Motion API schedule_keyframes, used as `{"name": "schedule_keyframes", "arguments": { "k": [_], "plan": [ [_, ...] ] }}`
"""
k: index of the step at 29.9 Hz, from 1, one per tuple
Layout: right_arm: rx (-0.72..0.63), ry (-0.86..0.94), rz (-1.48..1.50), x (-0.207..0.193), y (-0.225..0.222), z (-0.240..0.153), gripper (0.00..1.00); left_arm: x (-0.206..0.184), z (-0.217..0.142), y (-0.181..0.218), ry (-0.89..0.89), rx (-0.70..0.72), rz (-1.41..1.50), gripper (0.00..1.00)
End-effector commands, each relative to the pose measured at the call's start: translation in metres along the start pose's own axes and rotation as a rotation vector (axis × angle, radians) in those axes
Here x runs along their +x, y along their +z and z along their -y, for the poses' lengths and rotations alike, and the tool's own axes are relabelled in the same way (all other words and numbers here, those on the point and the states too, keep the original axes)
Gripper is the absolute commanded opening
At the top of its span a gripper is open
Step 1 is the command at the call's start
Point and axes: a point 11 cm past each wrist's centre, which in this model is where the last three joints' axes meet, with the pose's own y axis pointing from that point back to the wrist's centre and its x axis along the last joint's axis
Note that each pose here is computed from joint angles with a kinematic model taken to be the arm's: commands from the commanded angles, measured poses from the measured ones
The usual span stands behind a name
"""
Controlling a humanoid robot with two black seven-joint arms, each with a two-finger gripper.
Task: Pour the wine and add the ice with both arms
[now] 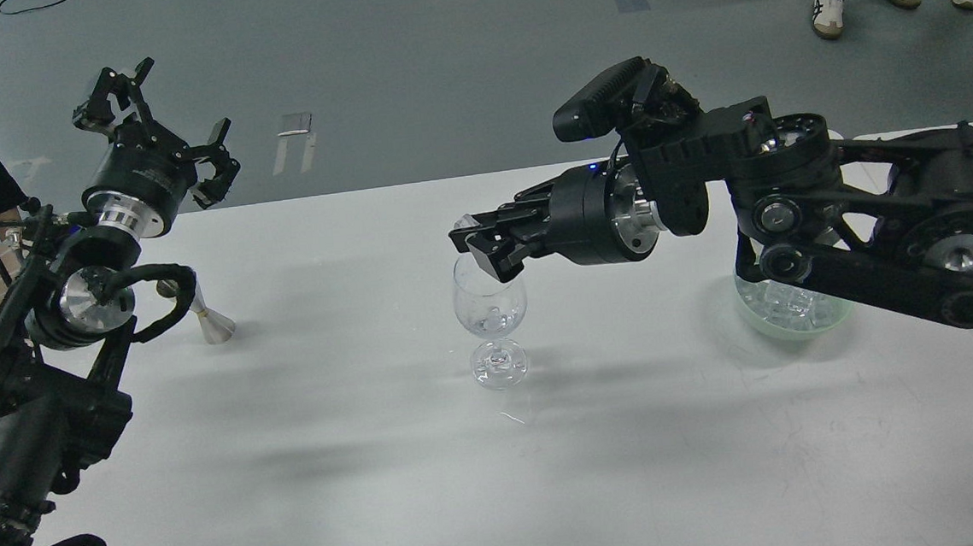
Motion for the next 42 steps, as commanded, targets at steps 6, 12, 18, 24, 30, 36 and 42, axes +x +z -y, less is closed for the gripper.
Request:
{"name": "schedule_keyframes", "arguments": {
  "k": [6, 12, 18, 24, 30, 36, 42],
  "plan": [
    [-0.008, -0.009, 0.012, -0.006, 0.002, 0.001, 0.00, 0.001, 0.000, 0.000, 0.001, -0.001, 0.000, 0.98],
    [-0.009, -0.017, 0.017, -0.008, 0.003, 0.002, 0.00, 0.000, 0.000, 0.001, 0.000, -0.002, 0.001, 0.98],
    [-0.011, -0.028, 0.021, -0.011, 0.004, 0.002, 0.00, 0.001, 0.000, 0.001, 0.002, -0.001, 0.002, 0.98],
    [-0.011, -0.031, 0.025, -0.013, 0.004, 0.002, 0.00, 0.001, 0.000, 0.001, 0.002, -0.001, 0.002, 0.98],
    [-0.011, -0.044, 0.025, -0.018, 0.005, 0.004, 0.04, 0.001, 0.000, 0.001, 0.002, -0.001, 0.002, 0.98],
    [-0.011, -0.044, 0.026, -0.018, 0.005, 0.004, 0.09, 0.002, 0.000, 0.001, 0.003, -0.002, 0.002, 0.98],
    [-0.016, -0.043, 0.027, -0.018, 0.006, 0.004, 0.10, 0.002, 0.000, 0.001, 0.003, -0.002, 0.002, 0.98]
  ]
}}
